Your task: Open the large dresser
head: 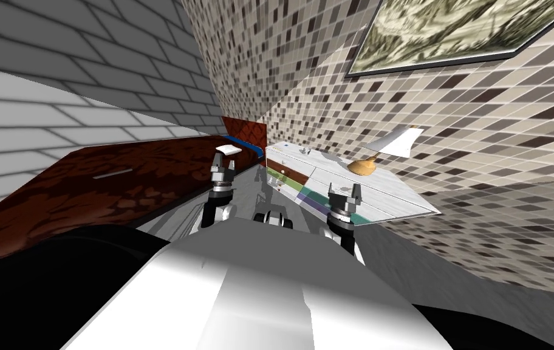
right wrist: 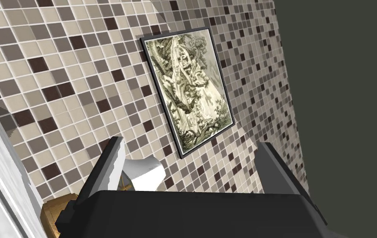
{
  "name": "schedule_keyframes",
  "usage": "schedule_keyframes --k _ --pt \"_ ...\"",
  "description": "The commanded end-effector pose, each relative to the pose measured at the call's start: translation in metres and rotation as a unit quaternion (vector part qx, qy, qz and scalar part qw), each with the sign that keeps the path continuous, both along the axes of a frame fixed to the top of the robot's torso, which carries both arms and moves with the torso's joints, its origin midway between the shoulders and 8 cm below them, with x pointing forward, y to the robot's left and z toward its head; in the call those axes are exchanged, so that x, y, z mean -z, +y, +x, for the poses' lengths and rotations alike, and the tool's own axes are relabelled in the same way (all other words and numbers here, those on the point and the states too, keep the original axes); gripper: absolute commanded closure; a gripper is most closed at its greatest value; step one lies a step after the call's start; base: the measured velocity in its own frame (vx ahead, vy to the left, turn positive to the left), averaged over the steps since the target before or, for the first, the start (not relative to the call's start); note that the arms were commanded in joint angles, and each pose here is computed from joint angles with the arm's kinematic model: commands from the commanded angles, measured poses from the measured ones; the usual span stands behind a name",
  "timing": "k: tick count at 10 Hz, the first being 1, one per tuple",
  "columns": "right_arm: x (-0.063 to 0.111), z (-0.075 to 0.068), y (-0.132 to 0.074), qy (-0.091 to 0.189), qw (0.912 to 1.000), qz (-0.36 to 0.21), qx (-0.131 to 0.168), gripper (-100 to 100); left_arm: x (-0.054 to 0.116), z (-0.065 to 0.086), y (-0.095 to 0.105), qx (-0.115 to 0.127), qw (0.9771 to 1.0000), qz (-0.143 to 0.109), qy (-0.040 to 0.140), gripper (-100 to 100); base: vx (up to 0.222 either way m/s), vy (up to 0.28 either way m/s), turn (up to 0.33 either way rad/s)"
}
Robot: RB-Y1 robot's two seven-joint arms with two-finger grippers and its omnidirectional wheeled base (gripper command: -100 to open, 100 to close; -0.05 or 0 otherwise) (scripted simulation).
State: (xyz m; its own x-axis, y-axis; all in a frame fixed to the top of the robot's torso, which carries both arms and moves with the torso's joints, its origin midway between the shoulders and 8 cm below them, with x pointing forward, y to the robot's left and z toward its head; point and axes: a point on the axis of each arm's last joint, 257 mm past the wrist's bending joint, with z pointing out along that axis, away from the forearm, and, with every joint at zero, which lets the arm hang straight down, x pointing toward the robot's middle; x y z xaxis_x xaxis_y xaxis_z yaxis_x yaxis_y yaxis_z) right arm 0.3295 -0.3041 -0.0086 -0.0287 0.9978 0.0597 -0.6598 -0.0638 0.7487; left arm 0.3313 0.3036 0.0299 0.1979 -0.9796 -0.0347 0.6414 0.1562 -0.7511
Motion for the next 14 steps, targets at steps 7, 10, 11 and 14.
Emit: schedule_keyframes --k 7,10,11,14 --pt "0.013 -0.001 -0.018 0.009 0.991 0.108 -0.078 -100 0.0 0.0 0.0 0.0 1.0 0.0 0.0 0 0.047 0.028 0.086" --pt "0.023 -0.003 -0.031 0.012 0.9805 0.165 -0.107 -100 0.0 0.0 0.0 0.0 1.0 0.0 0.0 0 0.057 0.032 0.128" --pt "0.023 -0.003 -0.031 0.011 0.9775 0.176 -0.116 -100 0.0 0.0 0.0 0.0 1.0 0.0 0.0 0 0.061 0.026 0.085" --pt "0.028 -0.004 -0.039 0.011 0.9661 0.217 -0.139 -100 0.0 0.0 0.0 0.0 1.0 0.0 0.0 0 0.038 0.022 0.08"
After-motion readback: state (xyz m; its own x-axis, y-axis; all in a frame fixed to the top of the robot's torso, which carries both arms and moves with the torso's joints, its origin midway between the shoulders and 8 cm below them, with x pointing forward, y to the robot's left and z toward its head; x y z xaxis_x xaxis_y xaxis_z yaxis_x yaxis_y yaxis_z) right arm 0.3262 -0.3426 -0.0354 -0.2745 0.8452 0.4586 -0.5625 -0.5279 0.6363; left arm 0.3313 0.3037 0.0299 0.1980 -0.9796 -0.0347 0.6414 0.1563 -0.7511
